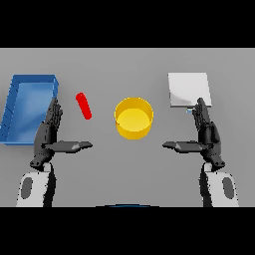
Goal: Pick up the red beaker and tilt it to pour out 1 green nut into yellow bowl. Pick up the yellow bowl and place it on the metallic measuring scale.
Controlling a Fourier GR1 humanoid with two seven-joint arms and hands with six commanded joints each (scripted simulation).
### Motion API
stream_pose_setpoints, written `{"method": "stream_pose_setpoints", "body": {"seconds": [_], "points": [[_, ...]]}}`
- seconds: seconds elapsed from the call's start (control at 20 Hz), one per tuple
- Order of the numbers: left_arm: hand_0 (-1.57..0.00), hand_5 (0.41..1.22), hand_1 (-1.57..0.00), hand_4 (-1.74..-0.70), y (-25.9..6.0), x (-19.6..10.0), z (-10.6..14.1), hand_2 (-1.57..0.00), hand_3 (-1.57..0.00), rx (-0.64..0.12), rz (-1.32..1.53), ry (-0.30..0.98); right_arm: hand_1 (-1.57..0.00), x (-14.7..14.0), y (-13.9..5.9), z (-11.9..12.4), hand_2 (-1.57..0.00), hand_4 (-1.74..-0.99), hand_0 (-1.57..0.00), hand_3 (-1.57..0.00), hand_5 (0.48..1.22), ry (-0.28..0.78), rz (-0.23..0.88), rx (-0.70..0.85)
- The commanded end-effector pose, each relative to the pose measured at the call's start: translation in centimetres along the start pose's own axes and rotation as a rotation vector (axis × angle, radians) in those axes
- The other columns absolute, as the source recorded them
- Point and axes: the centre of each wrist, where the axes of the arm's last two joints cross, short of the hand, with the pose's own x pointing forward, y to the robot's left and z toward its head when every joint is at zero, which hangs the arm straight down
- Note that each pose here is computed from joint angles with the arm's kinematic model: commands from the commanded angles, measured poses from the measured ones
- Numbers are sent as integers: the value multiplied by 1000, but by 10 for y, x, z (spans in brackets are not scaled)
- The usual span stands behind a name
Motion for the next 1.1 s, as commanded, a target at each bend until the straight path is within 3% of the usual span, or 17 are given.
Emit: {"method": "stream_pose_setpoints", "body": {"seconds": [0.0, 0.25, 0.35, 0.5, 0.7, 1.05], "points": [[1, 652, 1, -1204, 0, 0, 0, 1, 1, 1, 1, 0, 1, 0, 1, 0, 1, -1245, 1, 1, 681, 0, -1, 0], [1, 652, 1, -1204, -3, -1, 0, 1, 1, -6, 1, 10, 1, 0, 10, -4, 1, -1245, 1, 1, 681, 8, -2, 4], [1, 649, 1, -1207, -2, 6, 14, 1, 1, -52, -120, -38, 1, 4, 9, 15, 1, -1242, 1, 1, 678, -126, 226, 32], [1, 658, 1, -1223, -5, 17, 24, 1, 1, -76, -166, -26, 1, 7, 12, 25, 1, -1235, 1, 1, 678, -136, 316, 49], [1, 668, 1, -1239, -9, 19, 22, 1, 1, -97, -198, -4, 1, 12, 15, 27, 1, -1250, 1, 1, 681, -133, 312, 58], [1, 738, 1, -1377, -20, 8, -21, 1, 1, -137, -206, 37, 1, 13, 12, 29, 1, -1304, 1, 1, 678, -161, 250, 74]]}}
